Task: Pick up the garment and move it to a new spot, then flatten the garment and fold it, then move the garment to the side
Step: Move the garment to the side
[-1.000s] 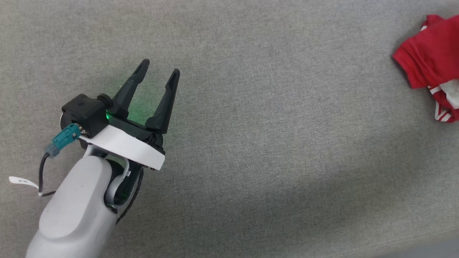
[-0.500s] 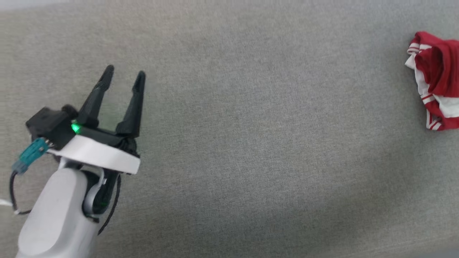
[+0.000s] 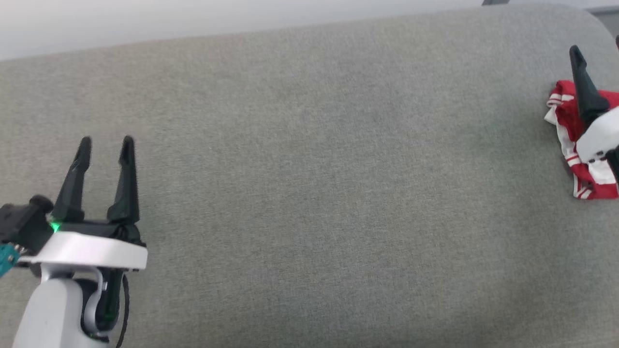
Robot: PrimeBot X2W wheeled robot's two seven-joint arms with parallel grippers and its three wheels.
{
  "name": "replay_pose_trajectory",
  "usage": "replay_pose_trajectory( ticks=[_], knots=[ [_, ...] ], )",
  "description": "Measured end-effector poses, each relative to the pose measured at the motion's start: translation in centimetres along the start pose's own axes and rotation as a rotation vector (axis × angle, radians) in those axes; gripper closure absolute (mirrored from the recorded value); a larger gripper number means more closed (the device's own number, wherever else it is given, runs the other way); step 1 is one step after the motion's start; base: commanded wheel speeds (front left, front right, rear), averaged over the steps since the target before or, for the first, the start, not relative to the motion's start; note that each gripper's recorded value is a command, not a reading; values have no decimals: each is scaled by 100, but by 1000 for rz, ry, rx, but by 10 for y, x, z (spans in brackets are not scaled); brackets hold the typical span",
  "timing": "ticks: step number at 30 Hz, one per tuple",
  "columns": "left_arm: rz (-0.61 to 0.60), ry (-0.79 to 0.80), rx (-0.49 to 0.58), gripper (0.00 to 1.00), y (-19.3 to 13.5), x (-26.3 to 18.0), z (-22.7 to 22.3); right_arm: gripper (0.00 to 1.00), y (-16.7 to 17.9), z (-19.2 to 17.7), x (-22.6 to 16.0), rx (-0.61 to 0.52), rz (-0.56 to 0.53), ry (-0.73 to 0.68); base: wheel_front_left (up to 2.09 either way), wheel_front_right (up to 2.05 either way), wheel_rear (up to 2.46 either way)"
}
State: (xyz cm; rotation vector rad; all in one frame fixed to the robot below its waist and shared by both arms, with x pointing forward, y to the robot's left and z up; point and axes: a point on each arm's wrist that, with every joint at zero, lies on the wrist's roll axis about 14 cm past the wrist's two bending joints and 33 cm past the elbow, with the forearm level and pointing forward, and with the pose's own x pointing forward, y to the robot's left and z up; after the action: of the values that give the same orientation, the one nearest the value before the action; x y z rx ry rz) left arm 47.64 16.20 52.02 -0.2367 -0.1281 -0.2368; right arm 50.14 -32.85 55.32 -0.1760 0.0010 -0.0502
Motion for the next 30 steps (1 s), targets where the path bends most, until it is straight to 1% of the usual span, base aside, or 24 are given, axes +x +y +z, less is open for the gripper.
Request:
replay_pose_trajectory(
  ticks=[2, 9, 19, 23, 30],
  knots=[
    [25, -10, 0, 0, 5, -9, 5, 0, 7, 6, -6, 10, 17, -34, 0, 0, 0],
    [113, -23, 6, 0, 22, -45, 16, 0, 31, 5, -42, 45, 59, -86, 0, 0, 0],
    [200, -40, 1, 0, 31, -99, 28, 0, 58, -3, -96, 78, 87, -106, 0, 0, 0],
    [218, -41, 5, 0, 33, -114, 31, 0, 61, -7, -110, 78, 87, -101, 0, 0, 0],
    [261, -42, 6, 0, 41, -141, 35, 0, 63, -3, -128, 94, 81, -123, 0, 0, 0]
  ],
)
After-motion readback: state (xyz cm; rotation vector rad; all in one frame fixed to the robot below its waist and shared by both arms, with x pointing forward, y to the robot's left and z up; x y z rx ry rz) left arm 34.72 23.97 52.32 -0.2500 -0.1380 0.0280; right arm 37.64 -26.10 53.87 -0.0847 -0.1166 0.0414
